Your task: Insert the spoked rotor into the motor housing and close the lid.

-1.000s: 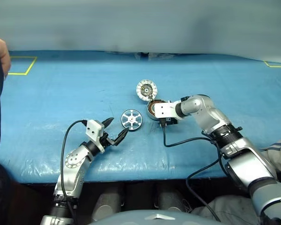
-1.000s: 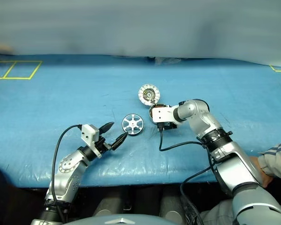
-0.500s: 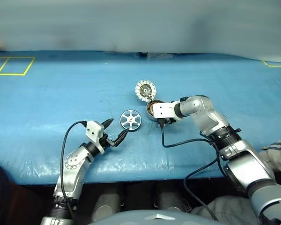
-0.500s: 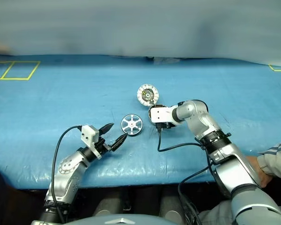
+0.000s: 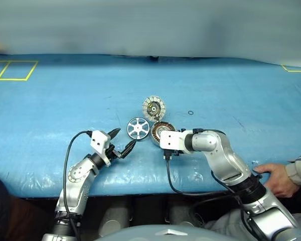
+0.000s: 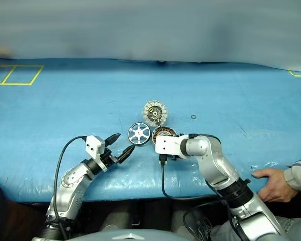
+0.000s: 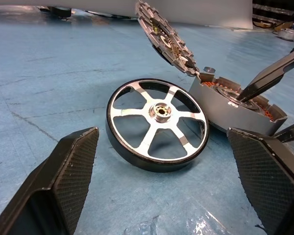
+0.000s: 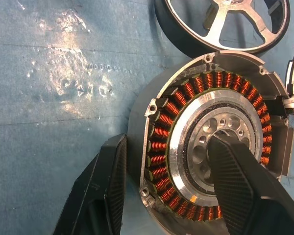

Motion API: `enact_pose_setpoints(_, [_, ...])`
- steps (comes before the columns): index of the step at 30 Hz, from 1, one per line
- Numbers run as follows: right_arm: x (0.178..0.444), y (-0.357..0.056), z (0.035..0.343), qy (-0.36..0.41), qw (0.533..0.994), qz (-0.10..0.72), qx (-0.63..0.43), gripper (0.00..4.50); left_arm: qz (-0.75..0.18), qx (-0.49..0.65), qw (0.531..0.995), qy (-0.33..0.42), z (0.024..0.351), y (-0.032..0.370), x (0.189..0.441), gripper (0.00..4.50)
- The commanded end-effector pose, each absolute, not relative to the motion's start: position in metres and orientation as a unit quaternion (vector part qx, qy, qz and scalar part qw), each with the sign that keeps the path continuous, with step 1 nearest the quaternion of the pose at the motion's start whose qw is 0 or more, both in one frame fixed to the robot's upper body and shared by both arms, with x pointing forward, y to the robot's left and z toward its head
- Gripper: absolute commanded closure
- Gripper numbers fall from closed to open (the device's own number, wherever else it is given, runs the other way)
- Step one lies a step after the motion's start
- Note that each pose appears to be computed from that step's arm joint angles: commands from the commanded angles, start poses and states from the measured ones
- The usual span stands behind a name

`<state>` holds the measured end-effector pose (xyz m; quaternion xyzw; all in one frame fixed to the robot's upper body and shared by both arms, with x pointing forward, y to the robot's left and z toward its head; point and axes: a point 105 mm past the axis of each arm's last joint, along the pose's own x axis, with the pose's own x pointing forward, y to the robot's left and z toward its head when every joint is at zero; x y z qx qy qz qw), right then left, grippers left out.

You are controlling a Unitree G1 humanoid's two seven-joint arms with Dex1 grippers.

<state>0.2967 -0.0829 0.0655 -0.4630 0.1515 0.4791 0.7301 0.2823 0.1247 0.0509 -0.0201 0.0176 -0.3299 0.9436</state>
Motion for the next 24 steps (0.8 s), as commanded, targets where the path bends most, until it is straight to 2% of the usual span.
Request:
enact_pose_setpoints(1, [0.292,-0.083,0.052,0.180,0.738,0.470,-0.450,2.40,-0.328,-0.012,0.945,-0.006,0.064,0.128,0.284,0.00])
enact_pose_setpoints(5, [0.289,-0.084,0.046,0.194,0.745,0.464,-0.438,2.40,-0.324,-0.009,0.946,-0.006,0.064,0.131,0.284,0.00])
enact_pose_setpoints(6, [0.288,-0.083,0.046,0.194,0.746,0.464,-0.435,1.66,-0.323,-0.009,0.946,-0.006,0.064,0.132,0.284,0.00])
enact_pose_setpoints(8, [0.286,-0.082,0.046,0.193,0.749,0.466,-0.430,1.05,-0.322,-0.008,0.947,-0.006,0.064,0.133,0.284,0.00])
enact_pose_setpoints(11, [0.282,-0.071,0.063,0.163,0.780,0.472,-0.378,0.09,-0.320,-0.008,0.947,-0.006,0.064,0.133,0.284,0.00])
enact_pose_setpoints(18, [0.283,-0.070,0.112,0.085,0.843,0.458,-0.269,0.04,-0.317,-0.009,0.948,-0.004,0.062,0.134,0.284,0.00])
enact_pose_setpoints(24, [0.302,-0.105,0.120,0.075,0.897,0.376,-0.220,0.04,-0.317,-0.006,0.948,-0.004,0.063,0.136,0.285,0.00])
